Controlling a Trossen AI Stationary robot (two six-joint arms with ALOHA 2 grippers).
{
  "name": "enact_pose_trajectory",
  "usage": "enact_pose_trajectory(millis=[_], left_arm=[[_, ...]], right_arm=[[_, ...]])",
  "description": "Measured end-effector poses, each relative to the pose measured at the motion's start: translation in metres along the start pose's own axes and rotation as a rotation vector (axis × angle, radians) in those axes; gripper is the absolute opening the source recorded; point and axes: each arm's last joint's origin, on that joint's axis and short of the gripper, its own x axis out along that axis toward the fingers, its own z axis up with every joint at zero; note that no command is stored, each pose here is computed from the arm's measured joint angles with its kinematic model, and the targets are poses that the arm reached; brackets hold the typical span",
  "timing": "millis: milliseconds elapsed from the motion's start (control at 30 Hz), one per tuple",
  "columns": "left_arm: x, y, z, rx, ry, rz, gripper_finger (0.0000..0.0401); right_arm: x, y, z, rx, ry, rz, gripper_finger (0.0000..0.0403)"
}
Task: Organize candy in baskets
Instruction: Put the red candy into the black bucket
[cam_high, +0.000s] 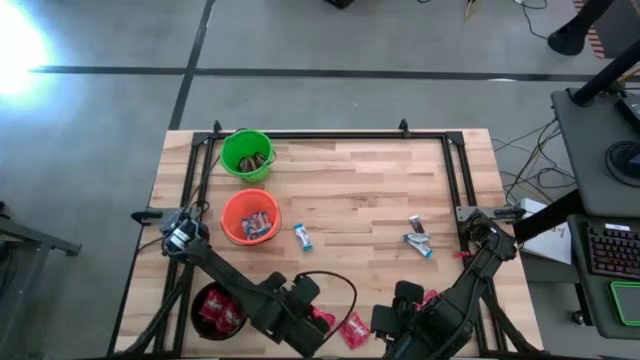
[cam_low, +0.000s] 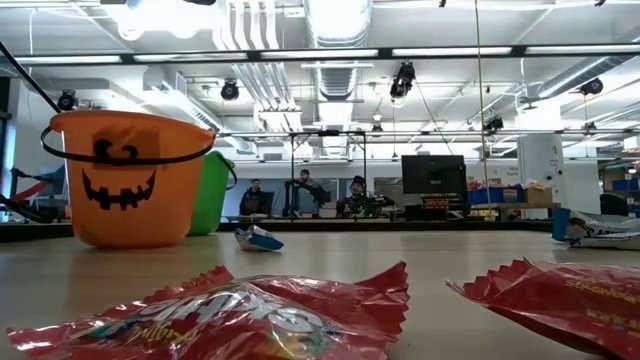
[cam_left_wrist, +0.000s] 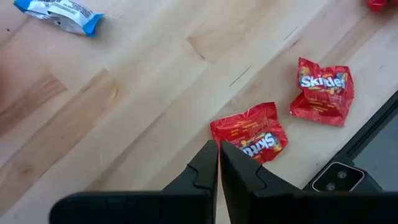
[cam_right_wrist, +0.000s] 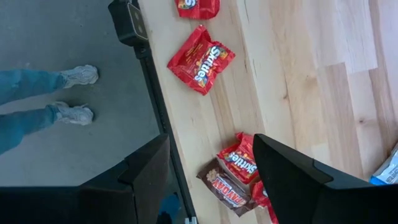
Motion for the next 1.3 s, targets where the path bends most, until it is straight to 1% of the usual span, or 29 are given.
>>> enact_pose_trajectory(millis=[100, 233, 333, 467, 633, 733, 833, 933, 1000, 1133, 1300], left_arm=[[0.003, 0.0, -0.001, 0.015, -0.001, 0.005, 0.0], [0.006, -0.005, -0.003, 0.064, -0.041, -0.02, 0.0001], [0.009, -0.008, -0.004, 0.097, -0.03, -0.037, 0.0011], [0.024, -0.012, -0.008, 0.134, 0.022, -0.026, 0.0046], [0.047, -0.018, -0.016, 0.214, 0.066, 0.004, 0.011], [0.06, -0.02, -0.02, 0.286, 0.119, 0.016, 0.015], [0.069, -0.021, -0.023, 0.366, 0.144, 0.026, 0.0186], [0.075, -0.025, -0.022, 0.466, 0.21, -0.015, 0.0214], [0.079, -0.027, -0.023, 0.523, 0.252, -0.04, 0.0227], [0.081, -0.032, -0.023, 0.67, 0.249, -0.094, 0.024], [0.081, -0.033, -0.021, 0.74, 0.254, -0.118, 0.0242]], right_arm=[[0.0, 0.0, 0.0, -0.002, 0.0, 0.0, 0.0224], [0.0, 0.0, 0.0, -0.003, -0.001, 0.0, 0.0224], [0.0, 0.0, 0.0, -0.005, -0.001, 0.0, 0.0224], [0.0, 0.0, 0.0, -0.011, -0.001, 0.0, 0.0224], [0.0, 0.0, 0.0, -0.011, -0.001, 0.0, 0.0224], [0.0, 0.0, 0.0, -0.011, -0.001, 0.0, 0.0224], [0.0, 0.0, 0.0, -0.011, 0.0, 0.0, 0.0224], [0.0, 0.0, 0.0, -0.011, 0.0, 0.001, 0.0224], [0.0, 0.0, 0.0, -0.008, 0.001, 0.0, 0.0224], [0.0, 0.0, 0.0, 0.002, 0.001, 0.001, 0.0224], [0.0, 0.0, 0.0, 0.017, 0.002, 0.002, 0.0224]])
